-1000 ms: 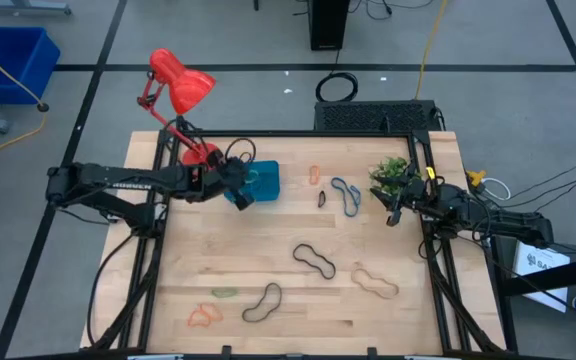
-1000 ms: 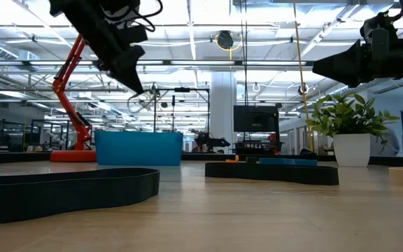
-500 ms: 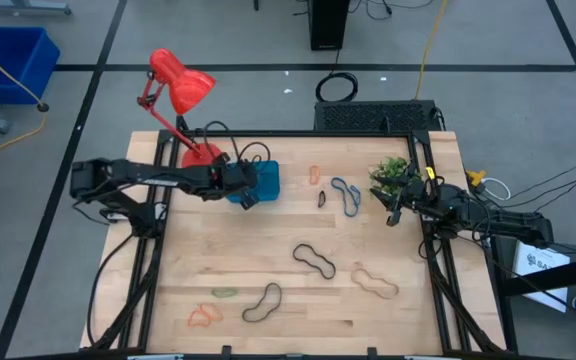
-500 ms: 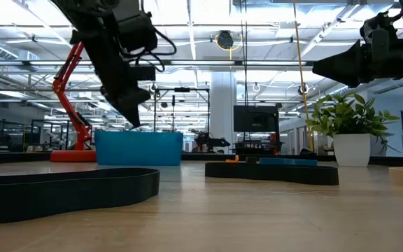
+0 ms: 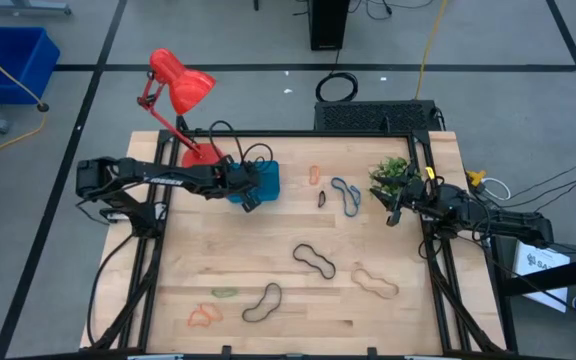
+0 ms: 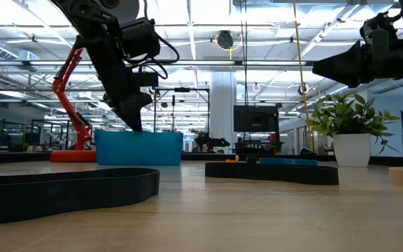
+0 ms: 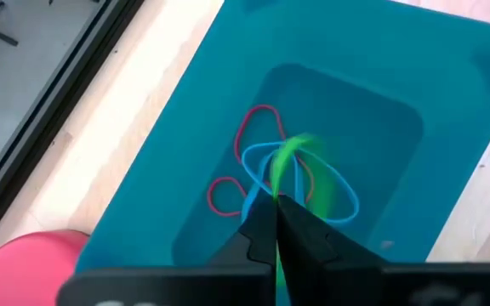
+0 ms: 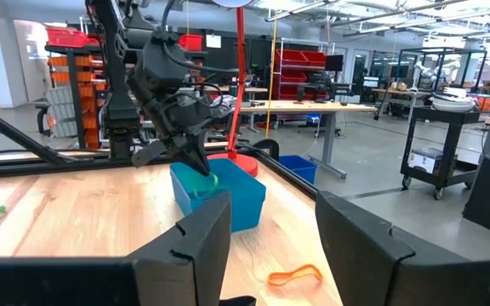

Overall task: Pick and place rubber bands into bin
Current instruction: Put the green rubber band into the blue bin, then put the orange rubber band into the blue bin

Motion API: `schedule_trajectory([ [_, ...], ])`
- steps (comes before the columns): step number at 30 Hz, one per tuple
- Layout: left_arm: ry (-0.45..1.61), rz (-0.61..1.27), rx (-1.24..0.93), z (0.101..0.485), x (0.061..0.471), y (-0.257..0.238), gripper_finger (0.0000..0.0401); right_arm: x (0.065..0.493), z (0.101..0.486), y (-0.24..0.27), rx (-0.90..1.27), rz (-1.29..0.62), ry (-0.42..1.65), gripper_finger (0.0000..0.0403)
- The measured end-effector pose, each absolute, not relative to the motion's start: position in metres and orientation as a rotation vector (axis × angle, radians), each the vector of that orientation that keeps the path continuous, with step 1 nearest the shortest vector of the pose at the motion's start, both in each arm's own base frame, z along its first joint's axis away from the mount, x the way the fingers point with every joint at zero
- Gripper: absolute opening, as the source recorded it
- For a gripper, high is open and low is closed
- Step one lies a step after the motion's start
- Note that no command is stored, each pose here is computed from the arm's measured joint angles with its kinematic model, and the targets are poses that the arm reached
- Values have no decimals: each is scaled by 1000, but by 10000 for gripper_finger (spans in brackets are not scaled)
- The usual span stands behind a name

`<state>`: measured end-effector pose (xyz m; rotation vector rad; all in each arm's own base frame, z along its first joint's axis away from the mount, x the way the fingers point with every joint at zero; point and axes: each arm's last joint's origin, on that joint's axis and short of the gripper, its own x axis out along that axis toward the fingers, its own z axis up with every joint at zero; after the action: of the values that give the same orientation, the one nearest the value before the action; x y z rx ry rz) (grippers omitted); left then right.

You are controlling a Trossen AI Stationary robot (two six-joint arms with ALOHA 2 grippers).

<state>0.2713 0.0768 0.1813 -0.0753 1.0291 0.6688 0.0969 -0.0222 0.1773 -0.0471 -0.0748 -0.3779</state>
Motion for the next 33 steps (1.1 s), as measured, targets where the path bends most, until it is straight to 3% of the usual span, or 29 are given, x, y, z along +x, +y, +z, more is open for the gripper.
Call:
schedule_trajectory([
  [4, 1029, 668, -75, 181, 271, 77, 4, 97, 177, -22, -47, -378, -75, 169],
  [15, 1029, 669, -75, 181, 271, 77, 51, 97, 177, -22, -47, -378, -75, 169],
  [33, 1028, 670, -75, 182, 271, 77, 46, 97, 177, -22, -47, -378, -75, 169],
])
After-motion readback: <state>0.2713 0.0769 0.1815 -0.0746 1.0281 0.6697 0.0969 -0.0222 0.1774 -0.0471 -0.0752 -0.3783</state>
